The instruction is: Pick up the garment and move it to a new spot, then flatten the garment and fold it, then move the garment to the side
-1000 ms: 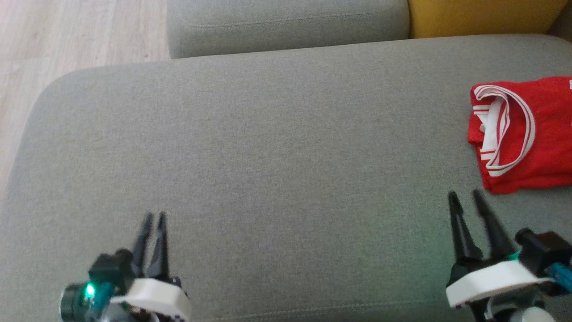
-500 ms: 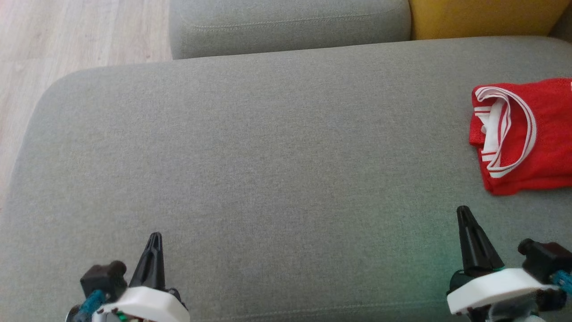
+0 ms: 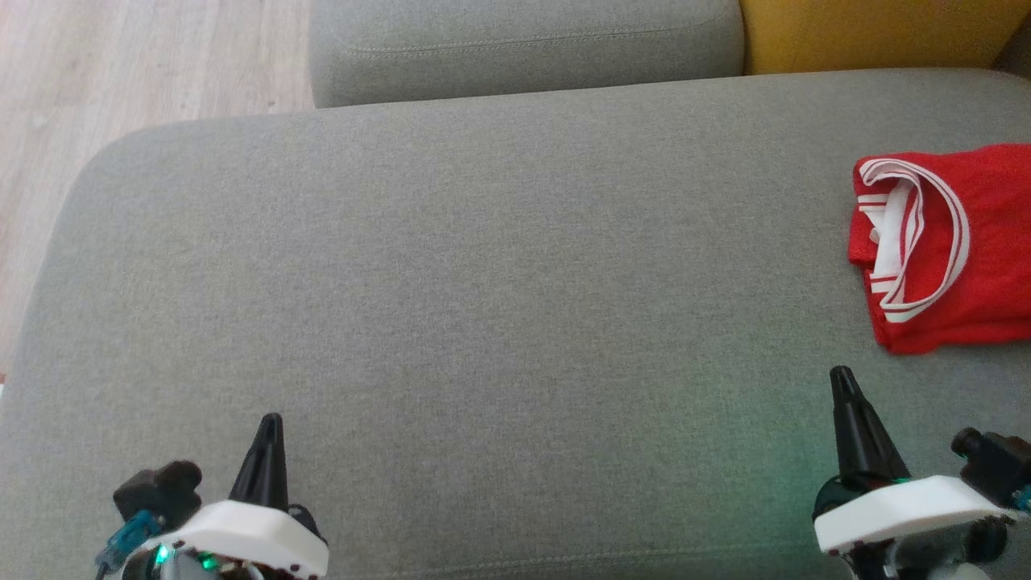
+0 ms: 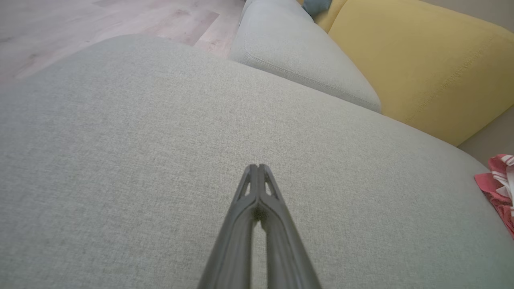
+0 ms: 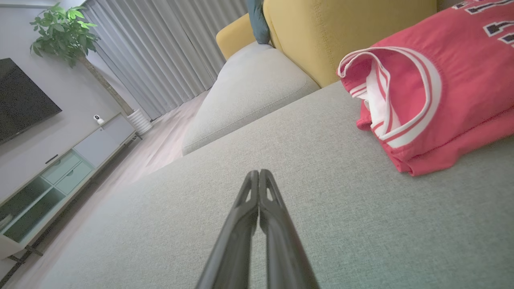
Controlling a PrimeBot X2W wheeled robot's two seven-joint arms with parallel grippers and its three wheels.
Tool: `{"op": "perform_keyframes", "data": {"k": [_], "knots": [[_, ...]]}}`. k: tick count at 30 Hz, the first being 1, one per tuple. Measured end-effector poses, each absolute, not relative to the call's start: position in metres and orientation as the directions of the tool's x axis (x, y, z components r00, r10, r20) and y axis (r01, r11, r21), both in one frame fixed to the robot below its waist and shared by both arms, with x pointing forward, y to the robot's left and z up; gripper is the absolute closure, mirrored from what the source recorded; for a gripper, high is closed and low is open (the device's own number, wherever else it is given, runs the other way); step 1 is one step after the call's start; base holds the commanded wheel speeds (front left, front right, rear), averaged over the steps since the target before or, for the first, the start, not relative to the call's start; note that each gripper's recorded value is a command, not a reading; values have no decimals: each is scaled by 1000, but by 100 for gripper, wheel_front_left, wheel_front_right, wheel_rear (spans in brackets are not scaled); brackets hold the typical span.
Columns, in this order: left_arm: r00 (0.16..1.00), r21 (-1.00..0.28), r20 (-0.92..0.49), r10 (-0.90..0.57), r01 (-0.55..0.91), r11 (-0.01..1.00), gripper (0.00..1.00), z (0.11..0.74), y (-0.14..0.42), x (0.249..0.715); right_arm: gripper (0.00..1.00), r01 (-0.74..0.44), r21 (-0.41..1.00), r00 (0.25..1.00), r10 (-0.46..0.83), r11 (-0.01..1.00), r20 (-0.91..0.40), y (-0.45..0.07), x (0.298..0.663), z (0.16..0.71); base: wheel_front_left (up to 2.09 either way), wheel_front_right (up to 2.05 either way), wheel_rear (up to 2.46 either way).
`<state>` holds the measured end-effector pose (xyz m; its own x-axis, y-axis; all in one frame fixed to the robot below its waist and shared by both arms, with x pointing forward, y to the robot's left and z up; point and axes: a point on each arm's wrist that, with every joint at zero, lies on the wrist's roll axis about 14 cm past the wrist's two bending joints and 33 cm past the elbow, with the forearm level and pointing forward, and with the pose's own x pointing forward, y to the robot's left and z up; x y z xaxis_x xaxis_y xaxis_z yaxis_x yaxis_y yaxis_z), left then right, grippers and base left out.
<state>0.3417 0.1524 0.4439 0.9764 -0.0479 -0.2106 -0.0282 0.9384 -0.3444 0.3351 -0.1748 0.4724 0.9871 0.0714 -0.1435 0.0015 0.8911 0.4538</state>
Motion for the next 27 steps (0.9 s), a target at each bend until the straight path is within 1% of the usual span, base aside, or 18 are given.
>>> {"op": "perform_keyframes", "data": {"k": [15, 27], "knots": [[971, -492, -237, -44, -81, 867, 100, 443, 157, 346, 100, 26, 590, 990, 63, 807, -130, -177, 341, 474, 0, 0, 0], [965, -617, -258, -44, -129, 776, 100, 440, 161, 347, 100, 56, 700, 990, 53, 712, -133, -180, 344, 471, 0, 0, 0]]}}
